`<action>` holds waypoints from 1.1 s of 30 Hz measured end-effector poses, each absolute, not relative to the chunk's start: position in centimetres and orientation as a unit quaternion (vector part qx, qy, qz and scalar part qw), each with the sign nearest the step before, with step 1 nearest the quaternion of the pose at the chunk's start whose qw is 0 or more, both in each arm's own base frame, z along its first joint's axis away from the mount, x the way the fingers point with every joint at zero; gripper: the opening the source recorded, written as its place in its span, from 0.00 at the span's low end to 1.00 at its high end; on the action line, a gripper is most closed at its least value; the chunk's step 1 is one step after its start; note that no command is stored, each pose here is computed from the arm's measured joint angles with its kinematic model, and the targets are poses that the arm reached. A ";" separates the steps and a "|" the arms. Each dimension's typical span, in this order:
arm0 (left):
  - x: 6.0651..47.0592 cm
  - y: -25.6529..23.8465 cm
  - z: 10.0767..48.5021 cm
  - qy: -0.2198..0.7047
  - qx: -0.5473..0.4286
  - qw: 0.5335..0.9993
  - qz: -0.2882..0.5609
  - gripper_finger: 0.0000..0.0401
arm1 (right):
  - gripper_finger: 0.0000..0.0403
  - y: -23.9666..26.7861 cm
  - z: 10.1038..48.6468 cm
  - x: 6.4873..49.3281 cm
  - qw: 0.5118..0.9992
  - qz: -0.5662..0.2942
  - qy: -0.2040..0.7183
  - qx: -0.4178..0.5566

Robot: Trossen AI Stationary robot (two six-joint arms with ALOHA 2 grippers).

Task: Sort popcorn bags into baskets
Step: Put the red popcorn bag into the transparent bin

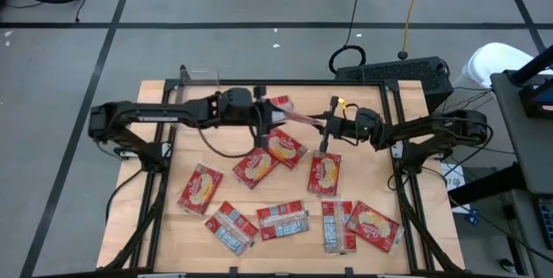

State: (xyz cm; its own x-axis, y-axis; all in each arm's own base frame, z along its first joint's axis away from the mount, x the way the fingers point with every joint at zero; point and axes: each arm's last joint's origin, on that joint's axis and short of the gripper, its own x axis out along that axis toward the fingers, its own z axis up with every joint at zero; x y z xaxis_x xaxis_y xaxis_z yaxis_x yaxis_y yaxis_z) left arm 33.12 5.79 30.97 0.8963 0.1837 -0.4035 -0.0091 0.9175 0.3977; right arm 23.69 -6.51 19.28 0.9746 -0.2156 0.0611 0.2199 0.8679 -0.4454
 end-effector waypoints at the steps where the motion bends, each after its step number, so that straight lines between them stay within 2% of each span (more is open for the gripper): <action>1: 32.8 5.7 31.3 0.225 0.193 0.953 0.052 0.51 | 0.05 -6.5 19.5 23.8 0.966 -0.111 -0.009 -0.232; 3: 31.8 5.6 31.1 0.260 0.181 0.947 0.050 0.61 | 0.03 -6.5 19.9 24.1 0.967 -0.085 -0.019 -0.238; 5: 31.8 5.8 31.2 0.252 0.179 0.950 0.052 0.68 | 0.02 -6.4 20.5 24.5 0.968 -0.053 -0.036 -0.244; 9: 31.8 5.5 29.4 0.231 0.185 0.954 0.043 0.71 | 0.03 -6.3 21.2 25.0 0.969 -0.040 -0.050 -0.238; 13: 31.9 4.5 28.3 0.138 0.204 0.968 0.040 0.66 | 0.03 -6.4 21.3 25.0 0.969 -0.044 -0.052 -0.239; 18: 31.4 4.0 26.9 0.054 0.217 0.972 0.069 0.52 | 0.03 -6.4 21.3 25.0 0.969 -0.042 -0.052 -0.237; 26: 31.1 4.0 26.5 0.036 0.274 0.959 0.062 0.31 | 0.03 -6.4 21.2 25.0 0.970 -0.042 -0.049 -0.235; 30: 31.2 4.0 26.2 0.035 0.276 0.959 0.048 0.29 | 0.03 -6.4 21.2 25.0 0.970 -0.042 -0.048 -0.236; 33: 31.2 4.4 26.3 0.034 0.251 0.966 0.052 0.34 | 0.03 -6.4 21.2 25.0 0.969 -0.042 -0.049 -0.237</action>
State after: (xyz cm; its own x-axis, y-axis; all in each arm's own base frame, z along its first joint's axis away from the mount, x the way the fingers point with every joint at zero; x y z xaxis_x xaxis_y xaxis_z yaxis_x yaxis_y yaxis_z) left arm 31.19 4.36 26.26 0.9923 0.1177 -0.0390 -0.0839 0.8689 0.4879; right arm 25.02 -6.37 21.20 0.9917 -0.0588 0.1141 0.1049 0.8838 -0.4560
